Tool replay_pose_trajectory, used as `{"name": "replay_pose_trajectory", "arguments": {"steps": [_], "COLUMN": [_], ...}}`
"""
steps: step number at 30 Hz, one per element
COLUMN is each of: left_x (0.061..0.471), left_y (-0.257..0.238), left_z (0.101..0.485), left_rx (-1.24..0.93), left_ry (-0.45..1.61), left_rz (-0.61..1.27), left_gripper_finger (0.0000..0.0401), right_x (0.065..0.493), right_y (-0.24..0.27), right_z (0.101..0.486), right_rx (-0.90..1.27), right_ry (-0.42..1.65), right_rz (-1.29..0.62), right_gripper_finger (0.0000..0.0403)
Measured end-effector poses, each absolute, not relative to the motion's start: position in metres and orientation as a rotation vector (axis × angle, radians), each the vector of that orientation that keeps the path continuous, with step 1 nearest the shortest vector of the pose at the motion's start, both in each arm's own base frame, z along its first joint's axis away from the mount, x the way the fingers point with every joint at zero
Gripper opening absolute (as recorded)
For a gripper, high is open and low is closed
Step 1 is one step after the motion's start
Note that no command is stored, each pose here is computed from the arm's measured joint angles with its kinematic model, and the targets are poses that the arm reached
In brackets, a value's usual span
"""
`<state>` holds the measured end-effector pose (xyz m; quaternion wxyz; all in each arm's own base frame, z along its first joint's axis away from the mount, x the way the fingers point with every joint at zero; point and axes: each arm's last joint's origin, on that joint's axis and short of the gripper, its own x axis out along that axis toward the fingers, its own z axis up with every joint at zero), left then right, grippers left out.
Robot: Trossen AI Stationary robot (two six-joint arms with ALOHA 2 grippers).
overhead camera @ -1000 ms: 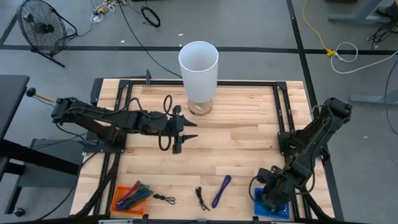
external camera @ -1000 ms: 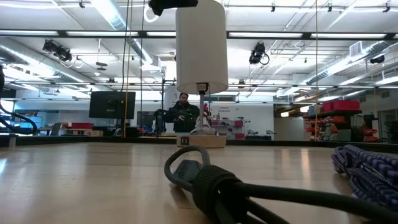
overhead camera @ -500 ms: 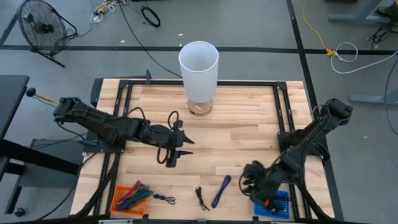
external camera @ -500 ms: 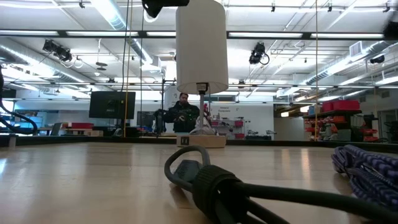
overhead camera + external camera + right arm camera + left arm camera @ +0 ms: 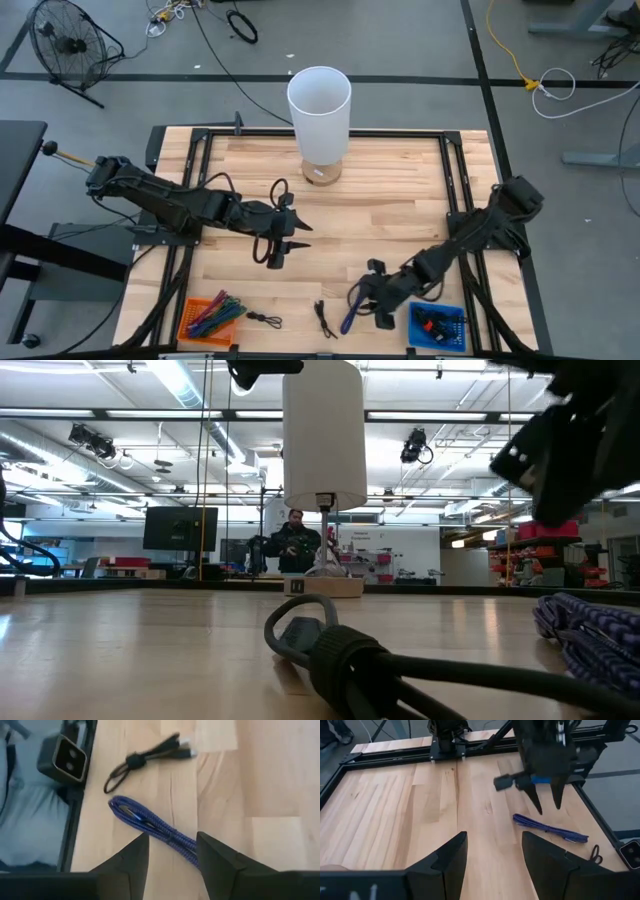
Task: Pick & Place USB Port
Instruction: Put the black and violet charger cable into the orange bin
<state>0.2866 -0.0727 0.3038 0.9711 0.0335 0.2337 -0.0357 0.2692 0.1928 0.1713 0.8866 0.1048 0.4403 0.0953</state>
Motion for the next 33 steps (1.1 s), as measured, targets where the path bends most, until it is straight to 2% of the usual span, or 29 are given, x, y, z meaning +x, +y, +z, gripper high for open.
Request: {"name": "replay_pose_trajectory", "arguments": {"steps": [9, 22, 28, 33], "left_x": [0.286, 0.285, 0.284, 0.284], "left_y": [-0.072, -0.072, -0.072, -0.072], "left_z": [0.302, 0.300, 0.299, 0.299], "left_rx": [0.072, 0.077, 0.078, 0.078], "left_ry": [0.491, 0.515, 0.521, 0.522], "left_rz": [-0.071, -0.070, -0.070, -0.070], "left_gripper_finger": [0.0193, 0.0193, 0.0193, 0.0193], "right_x": [0.282, 0.290, 0.289, 0.292], "right_y": [0.188, 0.186, 0.186, 0.187], "right_z": [0.156, 0.141, 0.138, 0.119], "right_rx": [0.229, 0.165, 0.153, 0.139], "right_ry": [0.950, 0.948, 0.963, 1.002], "right_rz": [0.255, 0.255, 0.243, 0.237], "right_gripper_finger": [0.0168, 0.0252, 0.0256, 0.0250]}}
